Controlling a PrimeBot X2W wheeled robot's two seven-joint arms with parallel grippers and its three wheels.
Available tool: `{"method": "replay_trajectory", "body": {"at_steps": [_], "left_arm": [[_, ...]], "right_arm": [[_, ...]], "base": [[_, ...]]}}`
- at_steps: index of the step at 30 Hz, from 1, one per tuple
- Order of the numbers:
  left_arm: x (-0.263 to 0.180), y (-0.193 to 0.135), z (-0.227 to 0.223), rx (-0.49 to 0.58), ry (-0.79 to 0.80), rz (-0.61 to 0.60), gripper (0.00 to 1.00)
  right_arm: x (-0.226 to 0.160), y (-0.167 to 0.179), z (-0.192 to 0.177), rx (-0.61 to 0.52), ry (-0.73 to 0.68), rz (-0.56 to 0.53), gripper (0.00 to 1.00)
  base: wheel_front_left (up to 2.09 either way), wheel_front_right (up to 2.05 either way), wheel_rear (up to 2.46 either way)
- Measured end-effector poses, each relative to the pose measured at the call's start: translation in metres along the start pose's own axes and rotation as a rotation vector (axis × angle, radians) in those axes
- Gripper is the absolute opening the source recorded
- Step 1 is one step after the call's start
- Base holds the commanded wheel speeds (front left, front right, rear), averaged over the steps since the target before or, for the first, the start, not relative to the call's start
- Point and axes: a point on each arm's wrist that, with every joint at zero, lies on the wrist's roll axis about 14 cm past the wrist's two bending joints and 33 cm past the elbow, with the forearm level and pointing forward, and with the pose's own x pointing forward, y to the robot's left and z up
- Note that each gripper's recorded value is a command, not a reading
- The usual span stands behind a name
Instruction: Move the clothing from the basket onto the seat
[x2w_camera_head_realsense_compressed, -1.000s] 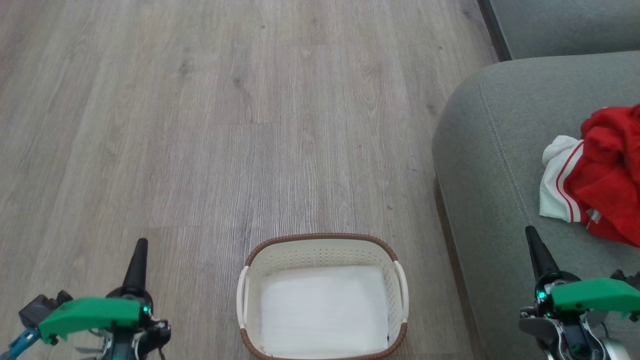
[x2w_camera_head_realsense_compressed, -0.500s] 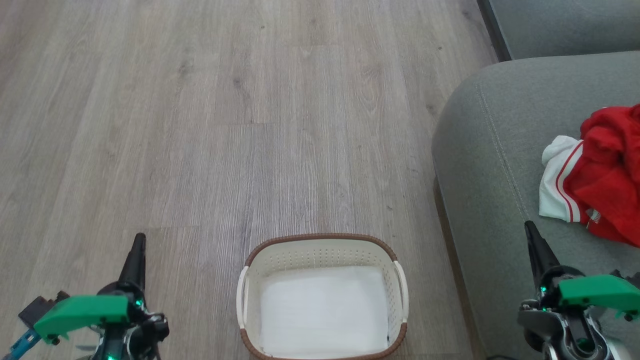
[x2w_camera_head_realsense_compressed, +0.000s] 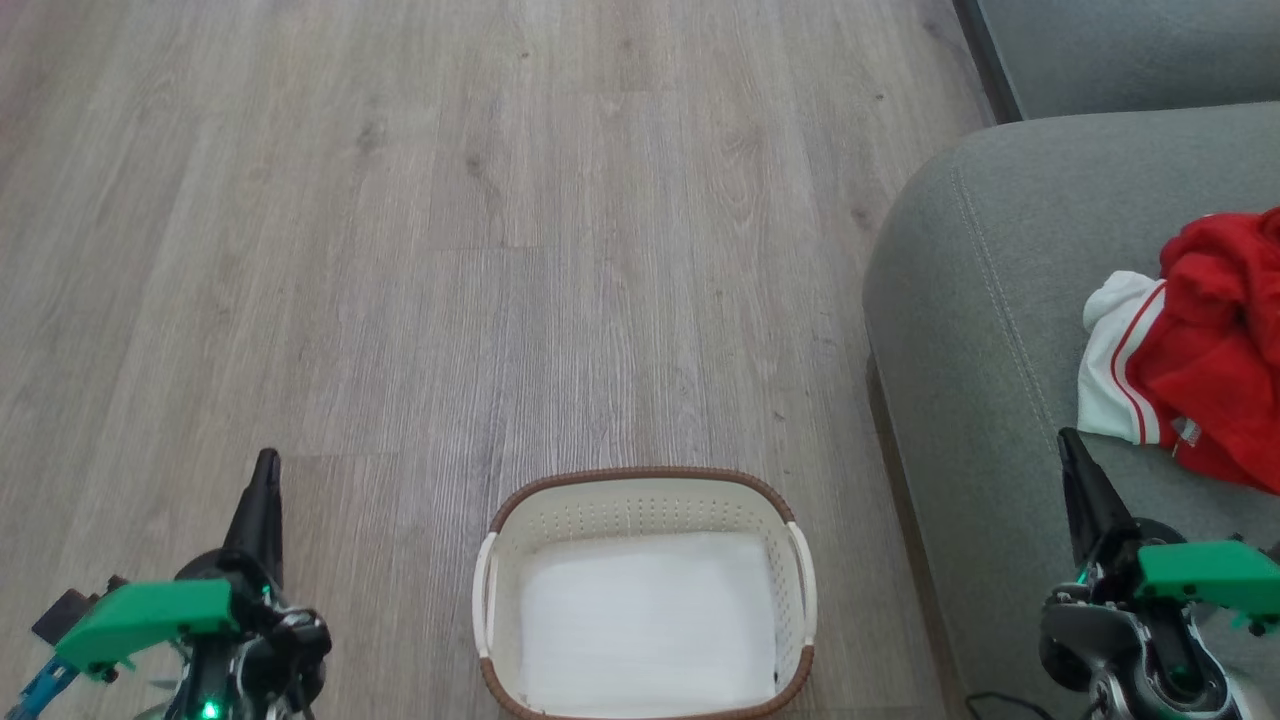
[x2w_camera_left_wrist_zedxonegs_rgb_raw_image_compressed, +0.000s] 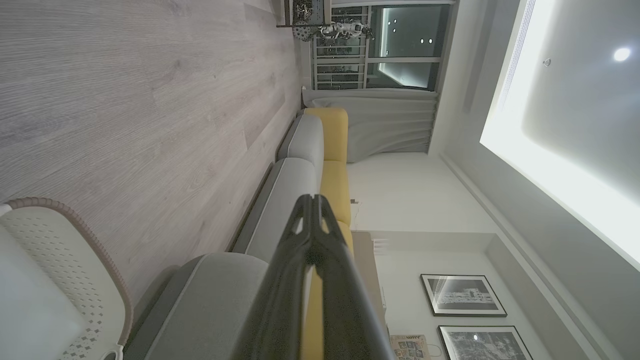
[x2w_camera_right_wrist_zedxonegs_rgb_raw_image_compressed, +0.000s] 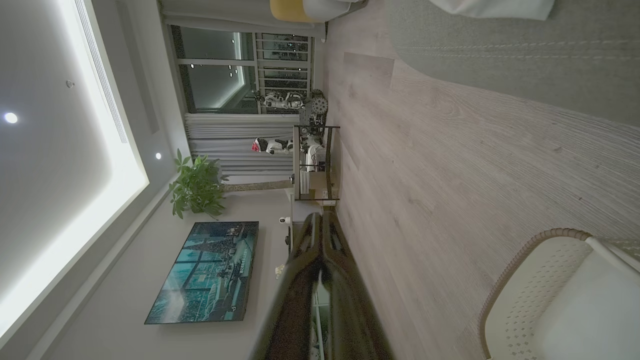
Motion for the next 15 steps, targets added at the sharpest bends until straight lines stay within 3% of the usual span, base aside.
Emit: {"method": "replay_trajectory", "body": {"at_steps": [15], "left_arm": [[0.0000, 0.0000, -0.0004, -0.002, 0.000, 0.000, 0.00]], "right_arm": [[0.0000, 0.0000, 0.0005, 0.001, -0.002, 0.000, 0.00]], "base": [[0.00, 0.00, 0.00]]}}
